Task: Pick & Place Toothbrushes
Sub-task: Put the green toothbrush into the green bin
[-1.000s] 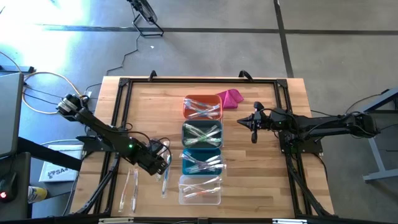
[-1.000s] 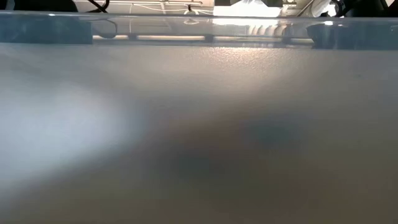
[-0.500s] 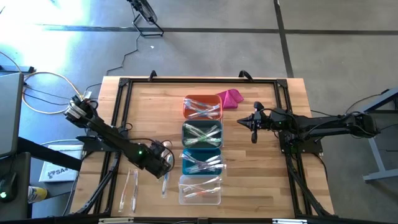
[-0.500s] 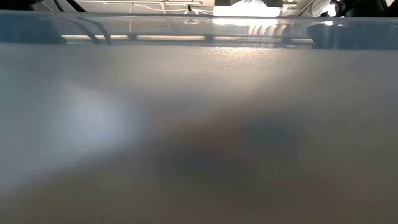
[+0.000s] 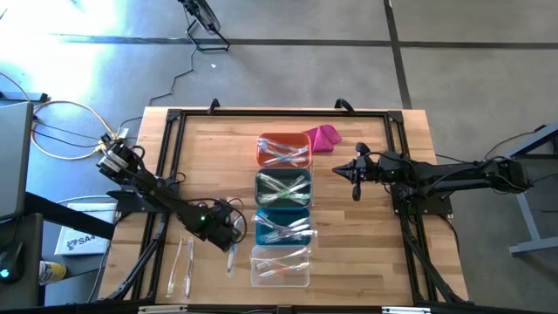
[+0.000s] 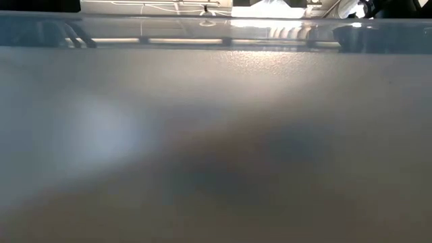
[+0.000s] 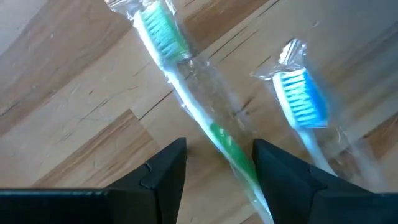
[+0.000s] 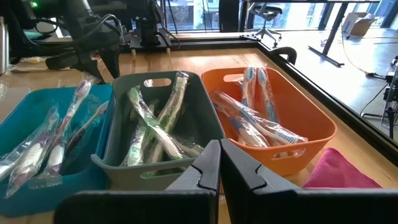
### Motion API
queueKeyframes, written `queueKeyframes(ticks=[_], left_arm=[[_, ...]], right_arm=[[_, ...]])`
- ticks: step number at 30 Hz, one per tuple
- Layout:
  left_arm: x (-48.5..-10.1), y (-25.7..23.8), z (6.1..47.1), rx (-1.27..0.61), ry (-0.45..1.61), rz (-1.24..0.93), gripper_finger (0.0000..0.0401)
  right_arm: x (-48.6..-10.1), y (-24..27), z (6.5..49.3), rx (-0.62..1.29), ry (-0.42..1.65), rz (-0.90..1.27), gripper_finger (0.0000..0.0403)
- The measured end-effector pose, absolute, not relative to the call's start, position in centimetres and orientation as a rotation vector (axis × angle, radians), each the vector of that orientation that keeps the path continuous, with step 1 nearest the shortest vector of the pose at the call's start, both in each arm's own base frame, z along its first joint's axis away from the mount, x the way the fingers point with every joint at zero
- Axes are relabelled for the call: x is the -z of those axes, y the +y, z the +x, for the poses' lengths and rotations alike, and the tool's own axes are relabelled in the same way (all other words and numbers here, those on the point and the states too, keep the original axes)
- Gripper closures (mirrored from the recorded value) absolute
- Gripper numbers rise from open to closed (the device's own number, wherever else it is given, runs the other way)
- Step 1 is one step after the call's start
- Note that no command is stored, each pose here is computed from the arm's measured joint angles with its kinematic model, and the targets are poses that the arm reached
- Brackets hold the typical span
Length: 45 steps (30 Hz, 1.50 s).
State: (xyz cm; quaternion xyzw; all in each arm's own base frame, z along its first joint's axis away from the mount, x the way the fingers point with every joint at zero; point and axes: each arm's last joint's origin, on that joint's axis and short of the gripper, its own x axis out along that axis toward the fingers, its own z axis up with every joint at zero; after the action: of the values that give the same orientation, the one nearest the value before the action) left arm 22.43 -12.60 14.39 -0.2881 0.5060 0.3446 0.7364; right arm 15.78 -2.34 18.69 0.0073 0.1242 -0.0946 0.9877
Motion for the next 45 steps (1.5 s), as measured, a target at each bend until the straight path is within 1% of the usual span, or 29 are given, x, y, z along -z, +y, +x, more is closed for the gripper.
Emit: queueKeyframes(ticks=[8,11,20,31,33,38,45], left_arm=[[-14.2,-12.0,22.8,-0.766,1.150,-0.667,0.0219],[-14.2,-12.1,22.8,-0.762,1.156,-0.671,0.0227],[-14.1,-12.0,22.8,-0.764,1.158,-0.670,0.0312],[-15.1,-11.8,22.2,-0.741,1.176,-0.682,0.0388],[-15.5,-11.7,22.1,-0.723,1.172,-0.681,0.0392],[-16.6,-11.4,21.4,-0.724,1.169,-0.685,0.0384],[-18.8,-10.3,19.7,-0.754,1.155,-0.648,0.0388]], right_arm=[[-18.7,-2.3,15.8,0.190,0.249,0.015,0.0398],[-18.7,-2.3,15.8,0.190,0.249,0.015,0.0398],[-18.7,-2.3,15.8,0.190,0.250,0.015,0.0398],[-18.7,-2.3,15.8,0.190,0.250,0.015,0.0398],[-18.7,-2.3,15.8,0.190,0.250,0.015,0.0398],[-18.7,-2.3,15.8,0.190,0.250,0.015,0.0398],[-18.7,-2.3,15.8,0.190,0.250,0.015,0.0398]])
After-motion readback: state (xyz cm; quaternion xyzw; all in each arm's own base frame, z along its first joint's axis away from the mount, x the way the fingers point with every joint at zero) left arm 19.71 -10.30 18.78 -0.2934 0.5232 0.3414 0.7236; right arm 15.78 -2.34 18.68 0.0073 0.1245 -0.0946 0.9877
